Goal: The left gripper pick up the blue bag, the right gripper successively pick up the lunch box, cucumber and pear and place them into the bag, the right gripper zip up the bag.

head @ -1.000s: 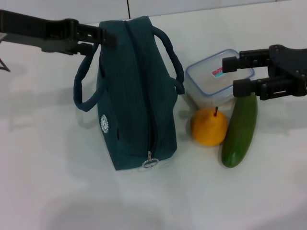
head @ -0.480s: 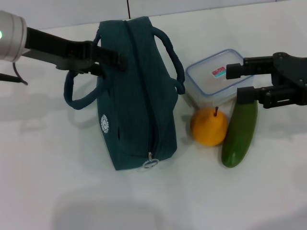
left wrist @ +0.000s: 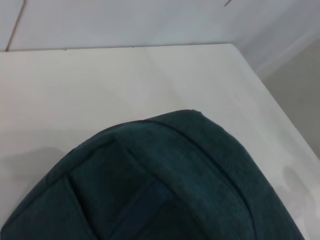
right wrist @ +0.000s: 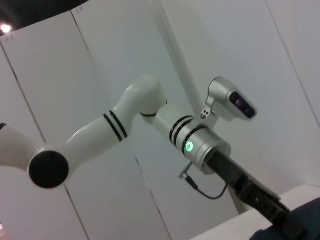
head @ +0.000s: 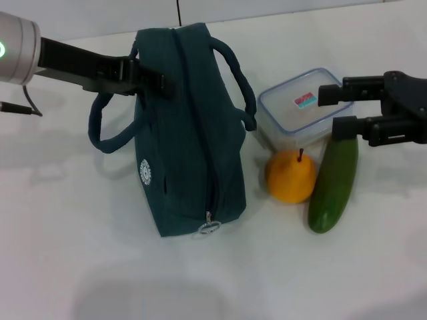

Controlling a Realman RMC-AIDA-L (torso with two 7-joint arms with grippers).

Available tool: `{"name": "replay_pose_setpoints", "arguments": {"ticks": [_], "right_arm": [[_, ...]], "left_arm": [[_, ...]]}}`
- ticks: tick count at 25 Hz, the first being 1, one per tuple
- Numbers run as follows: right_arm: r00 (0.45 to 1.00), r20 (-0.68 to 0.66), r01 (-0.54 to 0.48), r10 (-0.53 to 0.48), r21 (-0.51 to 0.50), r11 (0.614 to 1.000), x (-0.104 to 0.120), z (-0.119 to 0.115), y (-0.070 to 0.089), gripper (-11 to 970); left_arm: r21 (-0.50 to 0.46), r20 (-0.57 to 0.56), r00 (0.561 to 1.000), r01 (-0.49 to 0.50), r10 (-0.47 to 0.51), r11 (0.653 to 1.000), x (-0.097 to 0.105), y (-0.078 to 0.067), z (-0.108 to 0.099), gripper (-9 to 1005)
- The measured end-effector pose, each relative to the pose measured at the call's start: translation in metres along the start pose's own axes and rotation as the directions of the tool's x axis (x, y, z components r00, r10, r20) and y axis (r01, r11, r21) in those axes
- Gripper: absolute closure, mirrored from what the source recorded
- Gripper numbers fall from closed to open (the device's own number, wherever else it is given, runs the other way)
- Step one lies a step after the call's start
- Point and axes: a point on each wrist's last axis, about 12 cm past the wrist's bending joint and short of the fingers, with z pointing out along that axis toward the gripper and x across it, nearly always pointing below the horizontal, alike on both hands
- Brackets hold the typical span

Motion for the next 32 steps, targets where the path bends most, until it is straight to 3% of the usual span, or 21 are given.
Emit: {"name": "replay_pose_setpoints", "arguments": {"ticks": [8,13,23,28,32], "right_arm": [[0.999,0.027,-0.017,0.017,0.013,1.0,0.004,0.001,-0.001,266],[0.993,0.113,-0.054,0.047,0.065,0.996,0.007,-0.006,-0.004,269],[0.933,0.35,-0.171,0.09,0.209,0.963,0.028,-0.019,-0.006,273],[0.838,0.539,-0.326,0.087,0.367,0.871,0.053,-0.03,-0.013,275],[0.74,0.667,-0.508,0.092,0.463,0.726,0.081,-0.041,-0.021,277]], "left_arm": [[0.035,0.025,1.0,0.001,-0.002,0.999,0.002,0.001,-0.002,594],[0.034,0.027,1.0,0.009,-0.009,0.999,0.004,0.003,-0.002,785],[0.032,0.055,0.998,0.023,-0.024,0.999,0.004,0.005,-0.002,890],[0.049,0.124,0.989,0.072,-0.078,0.996,0.005,0.013,-0.011,933],[0.044,0.143,0.986,0.079,-0.084,0.996,0.005,0.015,-0.012,944]]}}
